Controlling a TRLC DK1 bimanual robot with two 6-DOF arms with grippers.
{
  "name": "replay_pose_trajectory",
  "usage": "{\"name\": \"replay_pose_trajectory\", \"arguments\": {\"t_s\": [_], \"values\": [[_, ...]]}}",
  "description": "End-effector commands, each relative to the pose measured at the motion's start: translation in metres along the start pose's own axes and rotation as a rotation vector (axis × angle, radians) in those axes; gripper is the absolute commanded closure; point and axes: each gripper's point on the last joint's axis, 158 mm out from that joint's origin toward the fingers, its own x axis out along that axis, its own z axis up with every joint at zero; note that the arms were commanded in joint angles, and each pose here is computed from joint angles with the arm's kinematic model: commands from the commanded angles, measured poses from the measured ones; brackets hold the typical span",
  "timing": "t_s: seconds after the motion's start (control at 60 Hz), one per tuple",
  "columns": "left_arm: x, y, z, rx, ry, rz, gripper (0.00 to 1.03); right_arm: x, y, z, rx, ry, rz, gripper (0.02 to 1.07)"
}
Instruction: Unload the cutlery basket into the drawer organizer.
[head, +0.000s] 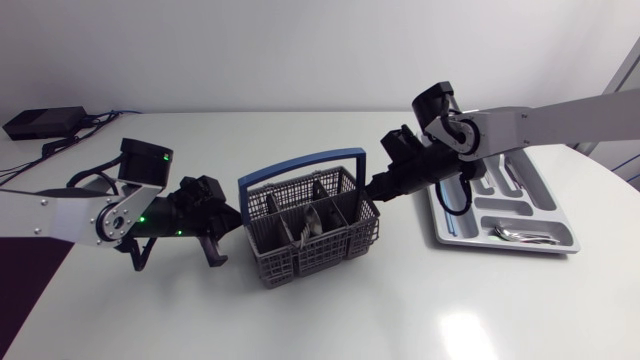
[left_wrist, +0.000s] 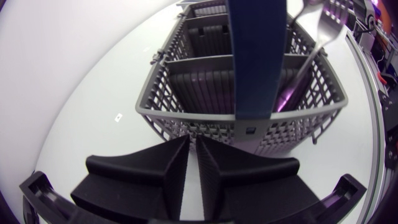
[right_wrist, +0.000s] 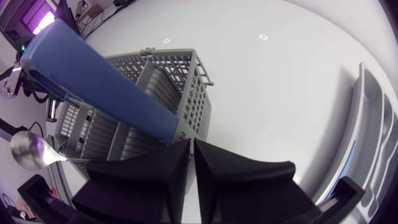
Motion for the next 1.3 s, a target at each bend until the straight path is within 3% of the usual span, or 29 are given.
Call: {"name": "replay_pose_trajectory", "arguments": {"t_s": [0.0, 0.367, 0.5, 0.617, 0.817, 1.033, 1.283], "values": [[0.013, 0.015, 0.013, -0.015, -0.029, 0.006, 0.89, 0.002, 0.023, -0.019, 0.022, 0.030, 0.061, 0.94], [0.037, 0.043, 0.028, -0.024, -0.042, 0.017, 0.88, 0.000, 0.018, -0.037, 0.048, 0.046, 0.002, 0.94], [0.031, 0.053, 0.015, -0.049, -0.027, 0.040, 0.80, -0.006, 0.013, -0.040, 0.041, 0.035, -0.036, 0.94], [0.006, 0.061, 0.006, -0.068, -0.029, 0.090, 0.65, -0.017, 0.004, -0.046, 0.045, 0.018, -0.077, 0.92], [-0.055, 0.050, 0.016, -0.043, -0.068, 0.169, 0.55, -0.036, 0.005, -0.059, 0.008, 0.002, -0.119, 0.54], [-0.103, -0.014, 0.060, 0.004, -0.119, 0.116, 0.55, -0.058, 0.016, -0.060, -0.019, -0.039, -0.127, 0.38], [-0.099, -0.071, 0.089, 0.045, -0.083, 0.039, 0.55, -0.080, 0.025, -0.065, -0.026, -0.063, -0.135, 0.29]]}}
